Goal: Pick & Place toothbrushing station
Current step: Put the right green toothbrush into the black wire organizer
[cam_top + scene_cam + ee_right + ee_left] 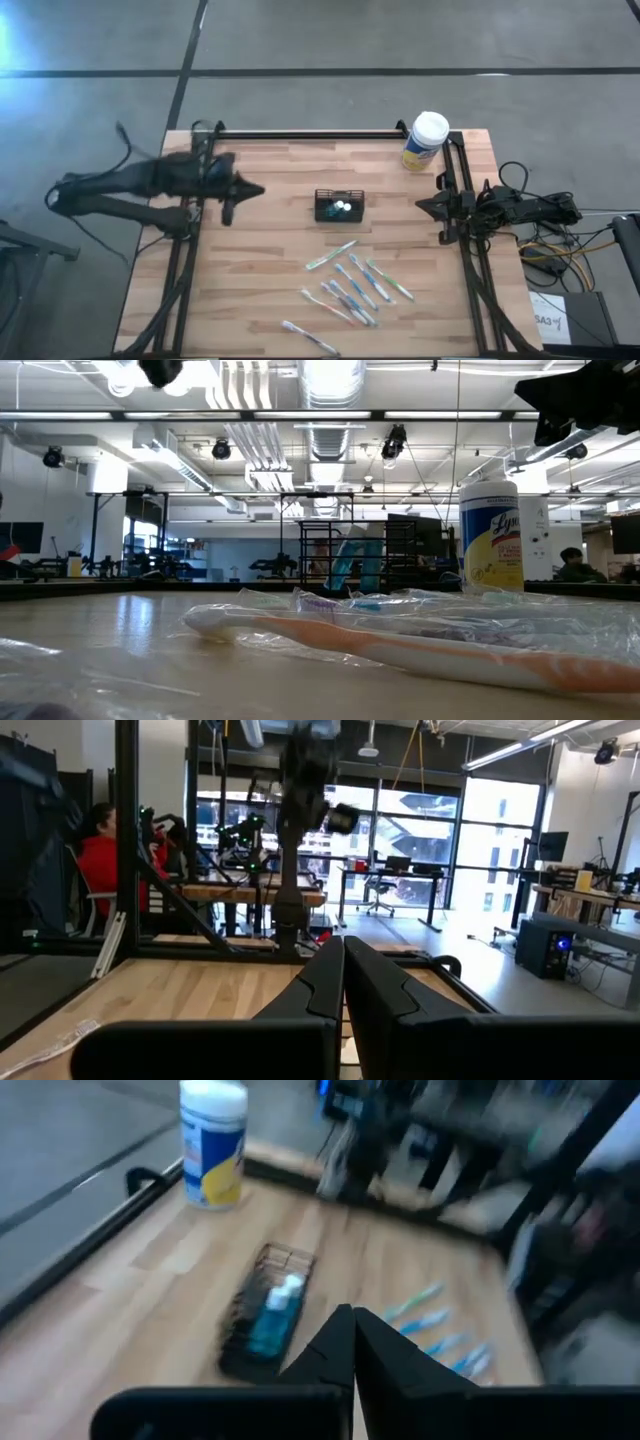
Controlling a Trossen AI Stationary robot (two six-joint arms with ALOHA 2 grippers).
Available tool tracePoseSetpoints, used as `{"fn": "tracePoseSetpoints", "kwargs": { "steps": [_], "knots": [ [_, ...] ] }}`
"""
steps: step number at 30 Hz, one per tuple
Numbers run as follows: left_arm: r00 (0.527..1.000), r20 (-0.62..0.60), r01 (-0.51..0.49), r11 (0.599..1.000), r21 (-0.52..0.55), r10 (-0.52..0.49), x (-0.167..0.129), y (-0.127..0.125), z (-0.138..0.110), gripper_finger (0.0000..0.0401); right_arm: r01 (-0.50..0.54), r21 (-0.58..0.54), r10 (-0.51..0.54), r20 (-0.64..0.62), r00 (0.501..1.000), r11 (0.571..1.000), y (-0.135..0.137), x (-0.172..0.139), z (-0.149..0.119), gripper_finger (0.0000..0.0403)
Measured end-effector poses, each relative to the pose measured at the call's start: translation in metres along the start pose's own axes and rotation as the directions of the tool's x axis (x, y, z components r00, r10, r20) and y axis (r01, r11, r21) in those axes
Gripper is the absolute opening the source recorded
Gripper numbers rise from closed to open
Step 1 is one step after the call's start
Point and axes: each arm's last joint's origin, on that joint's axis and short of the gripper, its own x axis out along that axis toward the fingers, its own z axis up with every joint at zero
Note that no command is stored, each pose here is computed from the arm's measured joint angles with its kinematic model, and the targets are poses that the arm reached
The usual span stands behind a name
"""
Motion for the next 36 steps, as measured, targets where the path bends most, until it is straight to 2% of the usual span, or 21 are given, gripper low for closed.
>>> {"fn": "tracePoseSetpoints", "kwargs": {
  "steps": [3,6,11,16,20,23,30,36],
  "knots": [
    [0.991,0.116,0.066,0.996,-0.060,-0.059,-0.005,0.012,-0.047,0.0005,0.000,0.000,0.000,0.001,1.000,1.000,0.000,0.000,0.000,0.0008],
    [0.984,0.162,0.084,0.996,-0.039,-0.077,-0.004,0.023,-0.081,0.0003,0.001,-0.001,-0.001,0.008,1.000,1.000,0.000,0.000,0.001,0.0008],
    [0.976,0.200,0.064,0.991,0.121,-0.087,-0.008,0.033,-0.112,0.0002,0.002,0.012,-0.002,0.018,1.000,1.000,0.000,0.001,0.002,0.0008],
    [0.963,0.249,0.044,0.972,0.229,-0.102,-0.013,0.042,-0.138,0.0002,0.001,0.058,-0.002,0.016,1.000,0.998,0.000,0.001,0.002,0.0008],
    [0.948,0.303,0.016,0.963,0.268,-0.100,-0.016,0.048,-0.154,0.0002,0.001,0.069,-0.002,0.015,1.000,0.998,0.000,0.001,0.002,0.0008],
    [0.974,0.223,-0.042,0.957,0.287,-0.025,-0.008,0.054,-0.171,0.0001,0.001,0.085,-0.002,0.010,1.000,0.996,0.000,0.001,0.001,0.0008],
    [0.977,0.211,-0.112,0.935,0.336,0.041,0.002,0.059,-0.184,0.0001,0.043,0.058,-0.045,0.034,0.998,0.997,-0.001,0.001,0.004,0.0008],
    [0.961,0.271,-0.143,0.939,0.314,0.055,0.003,0.060,-0.182,0.0001,0.123,0.200,-0.124,-0.008,0.992,0.972,-0.003,0.001,0.000,0.0008]
  ]
}}
